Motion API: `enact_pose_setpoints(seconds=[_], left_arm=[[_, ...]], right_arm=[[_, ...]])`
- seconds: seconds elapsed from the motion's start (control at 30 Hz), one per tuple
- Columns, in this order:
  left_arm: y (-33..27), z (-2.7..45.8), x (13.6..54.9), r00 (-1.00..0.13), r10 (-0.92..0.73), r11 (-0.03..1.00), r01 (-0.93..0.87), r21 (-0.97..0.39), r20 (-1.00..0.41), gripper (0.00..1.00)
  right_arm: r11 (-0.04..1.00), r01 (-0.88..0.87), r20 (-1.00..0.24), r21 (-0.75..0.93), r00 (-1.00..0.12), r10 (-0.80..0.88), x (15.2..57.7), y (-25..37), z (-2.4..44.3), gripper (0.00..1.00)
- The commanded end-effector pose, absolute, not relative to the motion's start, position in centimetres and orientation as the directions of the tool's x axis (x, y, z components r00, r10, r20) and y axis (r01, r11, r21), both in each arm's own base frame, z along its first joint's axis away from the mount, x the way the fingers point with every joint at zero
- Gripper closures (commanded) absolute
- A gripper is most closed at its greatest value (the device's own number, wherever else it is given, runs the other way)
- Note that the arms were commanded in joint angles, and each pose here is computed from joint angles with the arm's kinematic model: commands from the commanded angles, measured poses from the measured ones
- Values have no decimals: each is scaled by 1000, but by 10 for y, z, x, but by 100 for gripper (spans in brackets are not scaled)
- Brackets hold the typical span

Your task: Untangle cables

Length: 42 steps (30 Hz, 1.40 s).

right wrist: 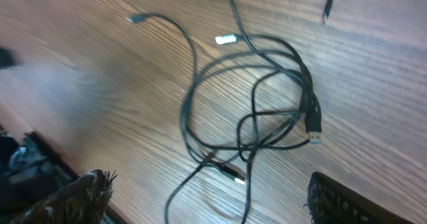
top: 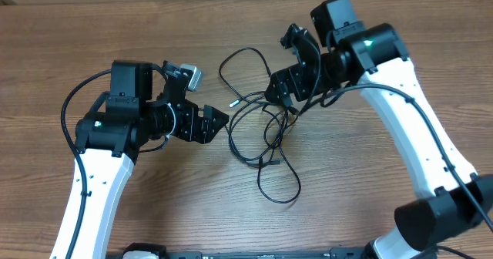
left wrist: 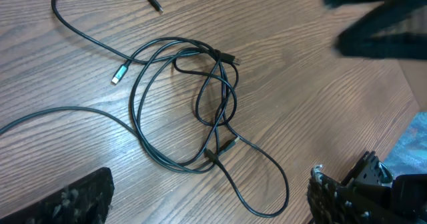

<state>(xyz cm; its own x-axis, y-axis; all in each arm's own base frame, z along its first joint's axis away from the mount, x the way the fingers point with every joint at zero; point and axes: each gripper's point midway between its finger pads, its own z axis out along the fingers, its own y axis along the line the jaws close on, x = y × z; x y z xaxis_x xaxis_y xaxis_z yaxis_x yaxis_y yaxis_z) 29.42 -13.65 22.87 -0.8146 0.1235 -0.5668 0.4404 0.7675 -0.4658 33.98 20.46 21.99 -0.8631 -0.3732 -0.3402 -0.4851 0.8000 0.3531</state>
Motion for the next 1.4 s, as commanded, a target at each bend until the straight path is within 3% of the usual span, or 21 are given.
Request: enact_pose_setpoints(seconds=[0.0,0.3,0.47,0.53,0.6,0.73,0.8,0.83,0.9,1.1,1.27,1.37], left_arm=[[-139,234,297,-811,116,760,444,-475,-573,8],[-139,234,297,-810,116,760,445,-474,-575,7],[-139,234,297,-809,116,760,446,-474,-576,7],[-139,234,298,-808,116,759,447,-473,-577,7],[-139,234,298,-808,116,759,447,-473,-577,7],[-139,234,297,-810,114,759,445,-475,-575,6],[-139,234,297,-812,110,760,441,-478,-573,7],[-139,234,297,-812,111,760,441,-478,-573,7],[-139,234,297,-812,110,760,440,-478,-573,7],[-139,234,297,-816,104,761,434,-482,-569,7],[-139,234,297,-819,105,762,431,-484,-565,6],[-139,233,296,-819,105,762,431,-484,-563,6]], right_arm=[[824,-456,-256,337,-886,-386,339,200,180,7],[836,-427,-208,345,-903,-376,332,197,107,7],[876,-305,-199,373,-949,-246,335,198,73,8],[885,-269,-208,381,-957,-201,338,198,63,14],[887,-246,-217,391,-961,-171,340,199,55,27],[892,-206,-212,402,-969,-128,339,199,39,30],[894,-200,-196,400,-972,-129,336,198,30,58],[896,-195,-180,398,-975,-132,333,198,24,66],[899,-192,-154,394,-978,-141,328,199,17,96],[852,-214,-149,478,-975,-162,324,217,30,96],[730,-270,-205,628,-962,-180,338,250,76,96],[710,-304,-249,635,-951,-184,353,258,106,96]])
